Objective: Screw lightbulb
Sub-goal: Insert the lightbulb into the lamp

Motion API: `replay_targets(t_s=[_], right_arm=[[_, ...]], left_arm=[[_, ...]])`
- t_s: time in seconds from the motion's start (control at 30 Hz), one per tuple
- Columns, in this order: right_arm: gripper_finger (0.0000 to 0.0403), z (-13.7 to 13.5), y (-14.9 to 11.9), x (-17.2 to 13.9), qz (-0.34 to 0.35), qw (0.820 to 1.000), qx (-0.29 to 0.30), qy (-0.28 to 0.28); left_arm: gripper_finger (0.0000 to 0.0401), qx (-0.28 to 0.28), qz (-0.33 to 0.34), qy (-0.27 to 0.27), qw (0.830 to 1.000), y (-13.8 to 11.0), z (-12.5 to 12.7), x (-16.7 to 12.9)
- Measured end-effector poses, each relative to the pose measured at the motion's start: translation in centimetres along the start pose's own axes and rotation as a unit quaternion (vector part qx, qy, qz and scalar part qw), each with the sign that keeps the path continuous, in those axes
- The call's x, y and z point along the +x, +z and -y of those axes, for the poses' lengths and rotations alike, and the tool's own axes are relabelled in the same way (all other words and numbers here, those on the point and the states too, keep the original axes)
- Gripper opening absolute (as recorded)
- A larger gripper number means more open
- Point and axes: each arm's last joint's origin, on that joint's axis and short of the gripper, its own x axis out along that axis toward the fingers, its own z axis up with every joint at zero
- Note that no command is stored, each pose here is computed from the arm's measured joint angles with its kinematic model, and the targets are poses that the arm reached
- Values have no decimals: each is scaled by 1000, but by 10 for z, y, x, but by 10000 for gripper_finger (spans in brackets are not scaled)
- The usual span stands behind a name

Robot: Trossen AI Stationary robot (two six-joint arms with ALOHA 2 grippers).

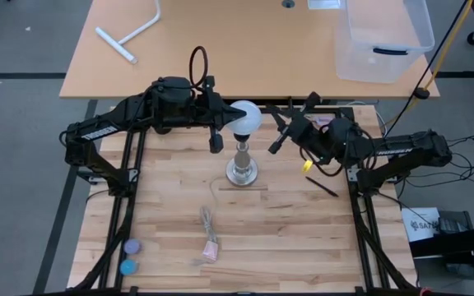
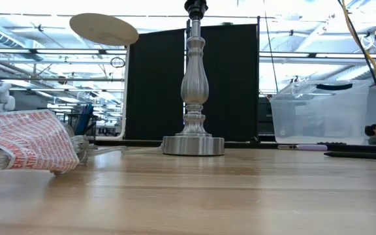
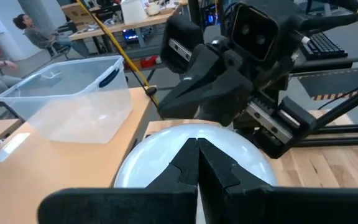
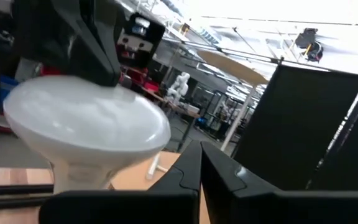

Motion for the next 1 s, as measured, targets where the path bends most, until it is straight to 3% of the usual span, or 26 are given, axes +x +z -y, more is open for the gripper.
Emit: replay_targets(t_s=[1.0], right_arm=[[0, -9, 3, 11, -12, 1000, -9, 22]], left_arm=[[0, -6, 3, 20, 1000, 1, -1, -1]])
